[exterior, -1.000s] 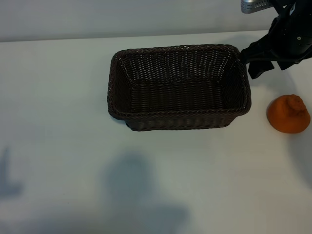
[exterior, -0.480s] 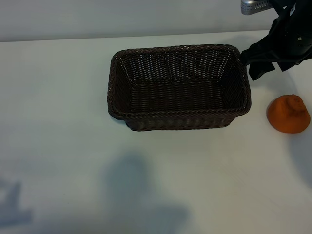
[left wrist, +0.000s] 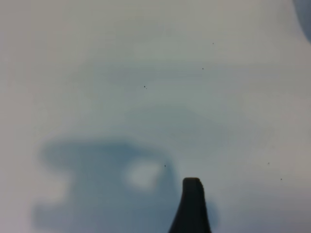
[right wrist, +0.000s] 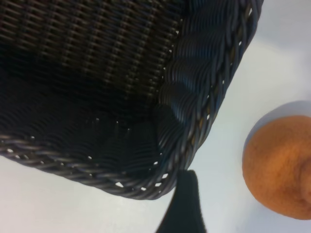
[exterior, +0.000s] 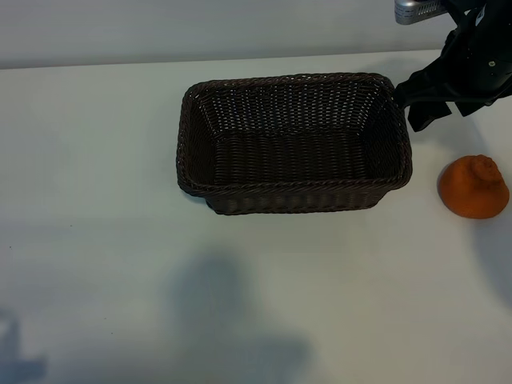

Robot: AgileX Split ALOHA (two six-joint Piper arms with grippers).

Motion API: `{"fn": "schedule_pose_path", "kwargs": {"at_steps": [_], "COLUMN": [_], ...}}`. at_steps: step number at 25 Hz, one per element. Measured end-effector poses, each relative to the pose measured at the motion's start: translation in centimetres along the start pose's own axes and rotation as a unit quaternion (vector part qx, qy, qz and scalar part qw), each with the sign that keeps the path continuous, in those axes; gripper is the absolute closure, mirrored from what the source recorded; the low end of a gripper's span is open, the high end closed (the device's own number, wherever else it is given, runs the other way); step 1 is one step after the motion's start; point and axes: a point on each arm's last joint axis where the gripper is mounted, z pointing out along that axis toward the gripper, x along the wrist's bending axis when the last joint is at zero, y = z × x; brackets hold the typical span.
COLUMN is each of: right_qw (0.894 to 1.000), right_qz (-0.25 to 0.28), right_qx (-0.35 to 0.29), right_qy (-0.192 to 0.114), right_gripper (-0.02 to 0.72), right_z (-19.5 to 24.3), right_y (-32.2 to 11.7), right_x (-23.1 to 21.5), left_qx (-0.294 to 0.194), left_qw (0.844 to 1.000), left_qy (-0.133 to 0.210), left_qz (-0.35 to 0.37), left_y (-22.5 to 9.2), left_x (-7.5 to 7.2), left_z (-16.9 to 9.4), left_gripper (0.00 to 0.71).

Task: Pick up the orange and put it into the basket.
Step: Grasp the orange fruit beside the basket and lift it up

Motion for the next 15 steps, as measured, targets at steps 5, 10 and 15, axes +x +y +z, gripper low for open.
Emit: {"fn": "schedule_pose_path", "kwargs": {"at_steps": [5, 10, 15], "right_qw": [1.0, 1.0, 1.0], "right_qz": [0.001, 0.004, 0.006], "right_qx": [-0.009, -0.029, -0.025], "right_qy": [0.0, 0.004, -0.005], "right_gripper": [0.108, 0.108, 0.108], "right_z": [0.0, -0.02, -0.01], "right_y": [0.17, 0.52, 0.45], "right_x": [0.0, 0.06, -0.1], "left_qx": [-0.002, -0.004, -0.004], "left_qw": [1.0, 1.0, 1.0], "left_qy": [0.0, -0.006, -0.006], "left_qz": [-0.005, -0.001, -0.001], "left_y": [-0.06, -0.03, -0.03], "left_x": [0.0, 0.01, 0.01], "left_z": [0.32, 0.32, 0.32], "left_gripper": [0.114, 0.127, 0.134]}}
